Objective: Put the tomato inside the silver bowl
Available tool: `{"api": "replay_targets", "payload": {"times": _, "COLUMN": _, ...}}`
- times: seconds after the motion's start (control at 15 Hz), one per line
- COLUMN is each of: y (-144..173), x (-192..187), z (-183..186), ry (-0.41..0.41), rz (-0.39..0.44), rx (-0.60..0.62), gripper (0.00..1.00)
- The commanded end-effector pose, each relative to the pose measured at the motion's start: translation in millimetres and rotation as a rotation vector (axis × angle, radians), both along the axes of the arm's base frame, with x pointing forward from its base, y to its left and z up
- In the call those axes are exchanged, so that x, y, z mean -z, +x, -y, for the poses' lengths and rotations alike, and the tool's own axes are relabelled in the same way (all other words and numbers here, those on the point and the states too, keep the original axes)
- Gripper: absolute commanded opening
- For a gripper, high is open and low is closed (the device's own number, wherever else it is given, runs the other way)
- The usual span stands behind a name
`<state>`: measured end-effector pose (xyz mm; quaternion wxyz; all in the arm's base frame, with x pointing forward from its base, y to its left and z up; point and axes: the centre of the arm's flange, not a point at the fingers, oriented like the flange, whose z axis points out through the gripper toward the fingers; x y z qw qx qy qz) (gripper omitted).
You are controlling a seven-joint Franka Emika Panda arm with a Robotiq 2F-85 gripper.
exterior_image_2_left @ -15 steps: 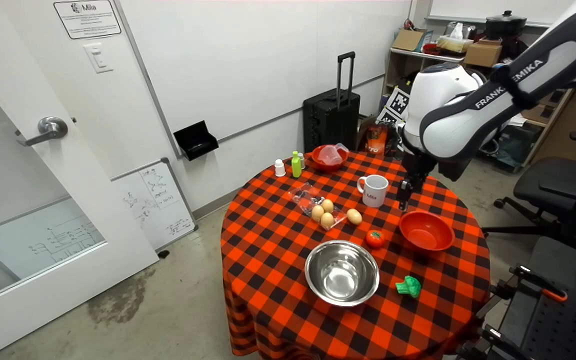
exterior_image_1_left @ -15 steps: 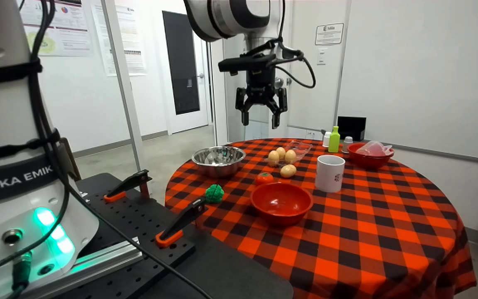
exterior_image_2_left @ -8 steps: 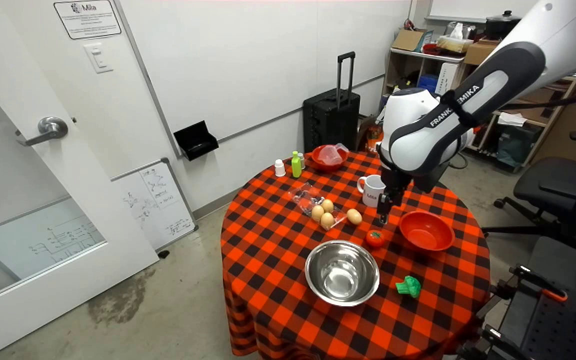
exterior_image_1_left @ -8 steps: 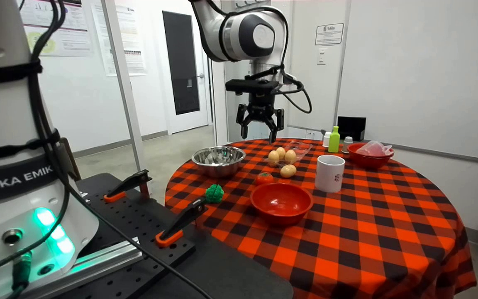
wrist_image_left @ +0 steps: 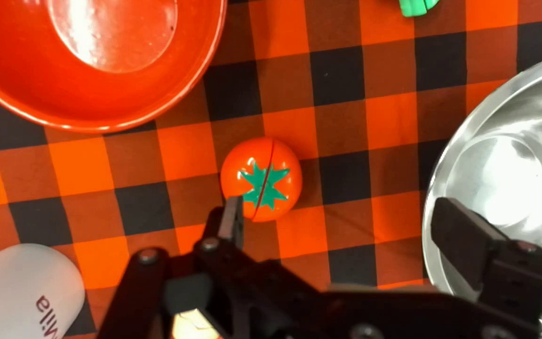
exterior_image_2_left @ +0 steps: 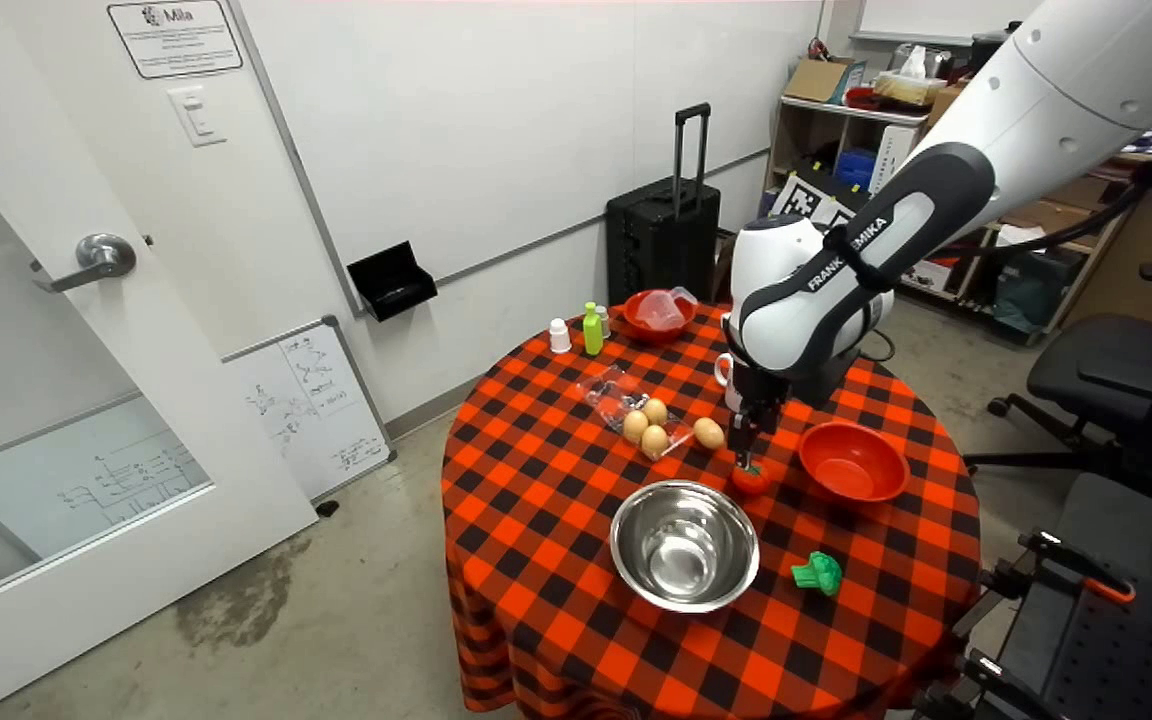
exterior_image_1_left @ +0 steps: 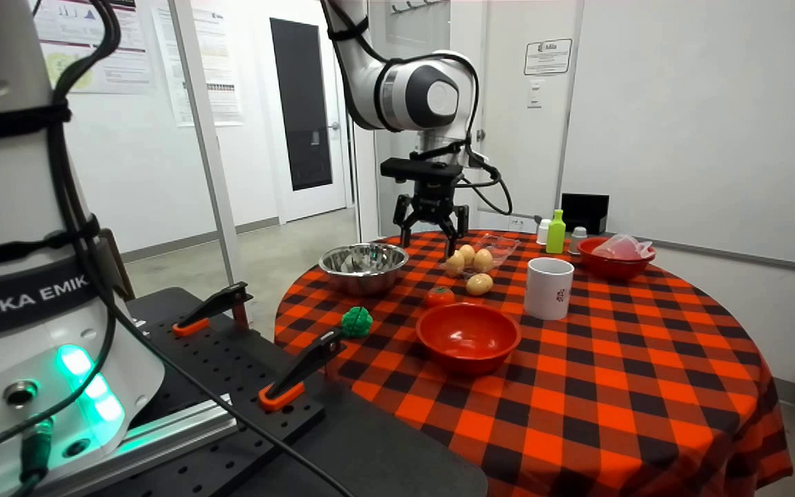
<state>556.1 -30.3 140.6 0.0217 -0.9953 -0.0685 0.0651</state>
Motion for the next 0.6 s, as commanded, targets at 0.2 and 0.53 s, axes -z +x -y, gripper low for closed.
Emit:
{"api": "replay_targets", "payload": {"times": 0.2, "y": 22.6, "x": 25.2, "z": -12.5, "ry": -0.054, "rz": -0.030, "rx": 0.041, "gripper": 1.00}}
{"api": "replay_targets", "payload": {"times": 0.53, "y": 25.9, "x": 36.3, "z": -8.6, "ry": -0.108, "rz": -0.043, "rx": 0.110, "gripper": 1.00}}
